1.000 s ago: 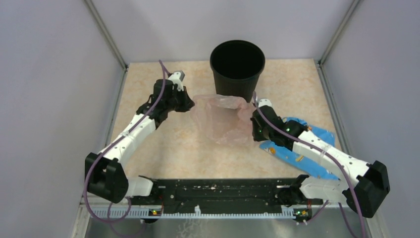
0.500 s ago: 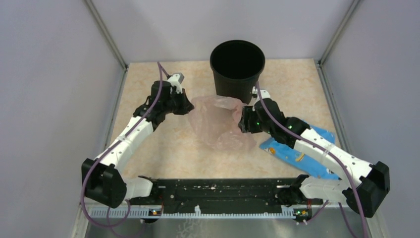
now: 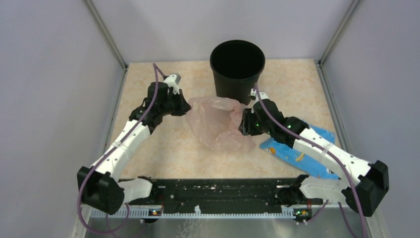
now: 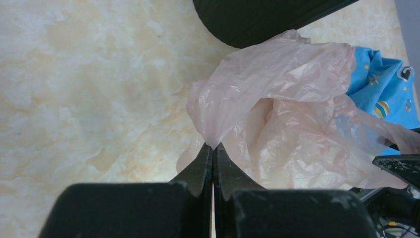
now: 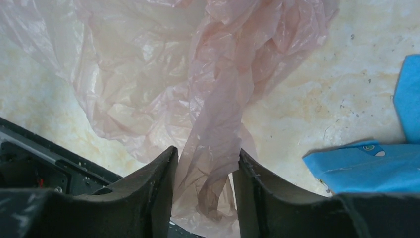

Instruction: Put the trash bags into the trash bin

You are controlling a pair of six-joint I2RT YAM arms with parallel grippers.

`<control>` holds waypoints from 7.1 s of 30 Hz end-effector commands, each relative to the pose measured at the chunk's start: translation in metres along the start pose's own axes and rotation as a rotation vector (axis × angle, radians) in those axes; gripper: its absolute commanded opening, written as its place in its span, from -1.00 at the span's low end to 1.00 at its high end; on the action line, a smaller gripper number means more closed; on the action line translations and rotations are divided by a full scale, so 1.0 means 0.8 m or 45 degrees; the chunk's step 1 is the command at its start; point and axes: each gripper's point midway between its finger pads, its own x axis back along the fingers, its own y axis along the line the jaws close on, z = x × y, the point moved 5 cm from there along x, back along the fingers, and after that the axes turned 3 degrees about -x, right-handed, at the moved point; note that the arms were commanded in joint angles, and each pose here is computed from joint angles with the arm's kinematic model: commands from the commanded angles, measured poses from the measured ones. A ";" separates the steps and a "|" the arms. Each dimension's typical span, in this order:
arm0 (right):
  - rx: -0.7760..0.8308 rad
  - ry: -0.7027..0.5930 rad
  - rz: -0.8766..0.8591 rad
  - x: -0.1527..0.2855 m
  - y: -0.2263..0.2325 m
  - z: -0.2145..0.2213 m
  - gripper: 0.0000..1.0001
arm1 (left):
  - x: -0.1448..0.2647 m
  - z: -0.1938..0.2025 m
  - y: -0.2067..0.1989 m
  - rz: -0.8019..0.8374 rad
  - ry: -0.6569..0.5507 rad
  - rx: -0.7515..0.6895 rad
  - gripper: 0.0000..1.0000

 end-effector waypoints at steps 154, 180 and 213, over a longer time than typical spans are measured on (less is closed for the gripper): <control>0.019 -0.159 -0.372 -0.016 0.100 -0.076 -1.00 | 0.067 -0.052 -0.004 -0.073 -0.314 -0.021 -1.00; 0.164 -0.308 -0.263 0.072 0.114 -0.161 -1.00 | 0.129 -0.090 -0.017 -0.159 -0.344 -0.121 0.17; 0.191 -0.372 -0.168 0.084 0.113 -0.184 -1.00 | 0.124 -0.071 0.037 -0.541 -0.306 -0.078 0.01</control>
